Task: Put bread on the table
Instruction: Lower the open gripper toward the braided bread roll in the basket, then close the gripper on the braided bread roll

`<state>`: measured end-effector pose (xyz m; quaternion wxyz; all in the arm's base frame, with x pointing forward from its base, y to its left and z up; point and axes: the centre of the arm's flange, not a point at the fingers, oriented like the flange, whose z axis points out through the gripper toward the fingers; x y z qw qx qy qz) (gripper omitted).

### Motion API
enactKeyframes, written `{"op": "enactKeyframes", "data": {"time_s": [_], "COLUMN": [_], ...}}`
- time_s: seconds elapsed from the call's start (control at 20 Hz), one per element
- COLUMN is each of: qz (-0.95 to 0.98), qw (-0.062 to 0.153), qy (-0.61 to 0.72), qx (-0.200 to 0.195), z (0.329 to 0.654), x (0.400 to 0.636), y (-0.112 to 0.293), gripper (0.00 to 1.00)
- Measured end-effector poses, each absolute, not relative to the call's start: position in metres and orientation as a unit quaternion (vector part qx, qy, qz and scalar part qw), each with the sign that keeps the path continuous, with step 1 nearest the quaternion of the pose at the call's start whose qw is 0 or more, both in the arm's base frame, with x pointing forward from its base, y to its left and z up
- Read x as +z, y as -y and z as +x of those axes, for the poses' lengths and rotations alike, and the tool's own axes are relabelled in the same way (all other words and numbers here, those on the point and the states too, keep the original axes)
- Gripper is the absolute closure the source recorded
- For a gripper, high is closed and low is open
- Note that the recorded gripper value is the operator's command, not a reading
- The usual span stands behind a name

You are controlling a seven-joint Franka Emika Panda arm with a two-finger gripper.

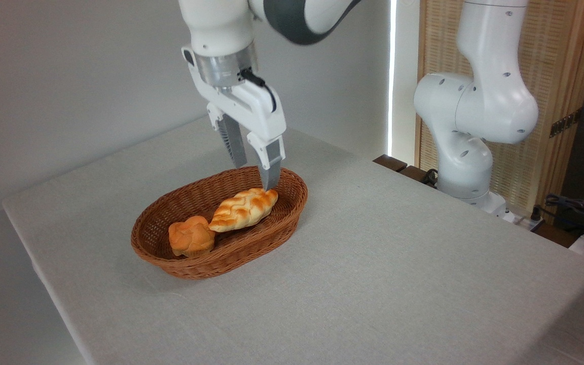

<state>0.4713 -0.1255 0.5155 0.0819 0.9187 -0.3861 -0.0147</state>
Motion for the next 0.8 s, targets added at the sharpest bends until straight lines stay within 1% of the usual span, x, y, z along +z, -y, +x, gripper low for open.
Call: {"op": "enactKeyframes", "data": {"time_s": [0.15,0.2,0.3,0.4,0.65,0.75,0.8], "qz": [0.916,0.914,0.91,0.909,0.909,0.909,0.909], "qw": [0.064,0.061,0.047,0.037,0.03,0.029,0.029], "qy": [0.396,0.401,0.412,0.415,0.416,0.416,0.416], "qx": [-0.002,-0.003,-0.004,-0.003,0.013,0.018,0.018], "z": [0.459,0.454,0.449,0.448,0.451,0.451,0.451], "x": [0.475,0.465,0.451,0.446,0.44,0.436,0.434], "y": [0.17,0.178,0.183,0.181,0.181,0.181,0.181], "gripper": [0.0,0.0,0.0,0.0,0.0,0.06,0.11]}}
